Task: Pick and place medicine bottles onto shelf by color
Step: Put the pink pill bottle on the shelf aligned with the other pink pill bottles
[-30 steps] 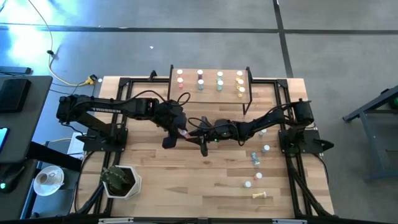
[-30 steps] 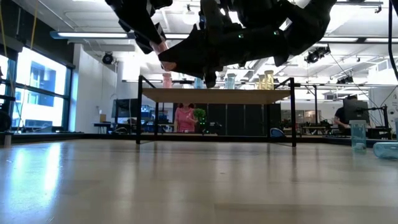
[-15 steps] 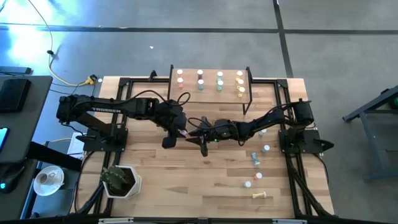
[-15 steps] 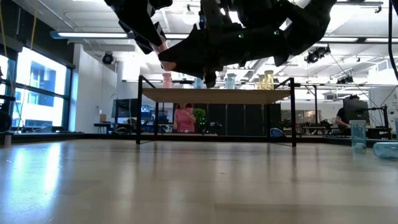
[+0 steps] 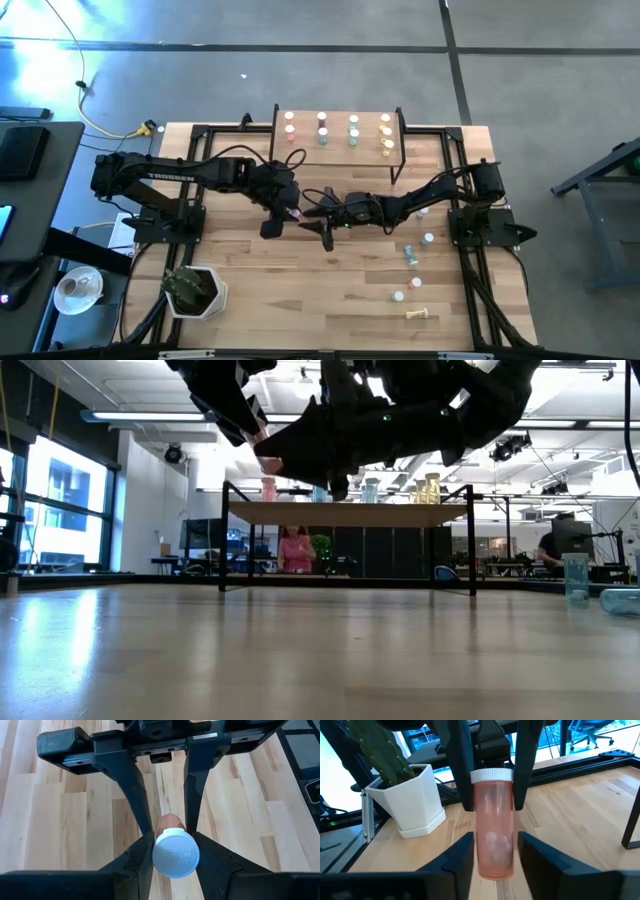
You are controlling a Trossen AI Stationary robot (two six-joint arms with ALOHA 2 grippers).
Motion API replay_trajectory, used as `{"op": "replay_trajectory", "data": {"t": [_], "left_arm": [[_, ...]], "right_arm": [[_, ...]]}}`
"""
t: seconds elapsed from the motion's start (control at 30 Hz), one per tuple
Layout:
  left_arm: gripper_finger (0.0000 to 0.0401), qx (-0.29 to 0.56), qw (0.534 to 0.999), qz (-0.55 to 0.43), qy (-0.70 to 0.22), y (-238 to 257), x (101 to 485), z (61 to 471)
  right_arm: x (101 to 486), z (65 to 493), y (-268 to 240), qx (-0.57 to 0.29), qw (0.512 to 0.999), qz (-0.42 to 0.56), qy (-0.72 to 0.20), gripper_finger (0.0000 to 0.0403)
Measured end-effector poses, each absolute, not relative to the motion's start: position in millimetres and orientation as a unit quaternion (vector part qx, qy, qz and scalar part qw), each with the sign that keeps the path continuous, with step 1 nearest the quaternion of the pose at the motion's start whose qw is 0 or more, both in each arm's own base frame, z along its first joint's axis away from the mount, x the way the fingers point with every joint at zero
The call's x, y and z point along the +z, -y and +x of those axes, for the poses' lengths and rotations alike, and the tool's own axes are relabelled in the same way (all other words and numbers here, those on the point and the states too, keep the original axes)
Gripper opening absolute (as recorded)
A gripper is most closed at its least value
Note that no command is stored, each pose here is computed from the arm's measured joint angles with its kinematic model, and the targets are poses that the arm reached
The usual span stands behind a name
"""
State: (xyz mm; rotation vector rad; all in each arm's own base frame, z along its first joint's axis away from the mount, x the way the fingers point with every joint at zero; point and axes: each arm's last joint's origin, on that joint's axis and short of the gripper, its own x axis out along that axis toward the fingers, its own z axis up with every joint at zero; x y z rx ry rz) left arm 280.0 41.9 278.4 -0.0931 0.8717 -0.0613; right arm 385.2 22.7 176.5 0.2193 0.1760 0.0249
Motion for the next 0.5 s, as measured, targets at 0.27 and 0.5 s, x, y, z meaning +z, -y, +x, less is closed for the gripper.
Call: {"op": "replay_trajectory", "data": {"t": [0.27, 0.5], "left_arm": [[0.0115, -0.01, 0.901, -0.037, -0.432, -43.2, 277.2, 278.6], [0.0115, 0.027, 0.892, -0.016, -0.451, -47.6, 275.2, 275.0]], "right_arm": [[178.6, 383.5, -19.1, 0.008, 0.989, 0.11, -0.098, 0.0202], [199.1, 374.1, -11.9, 0.005, 0.987, 0.116, -0.111, 0.0206]]}}
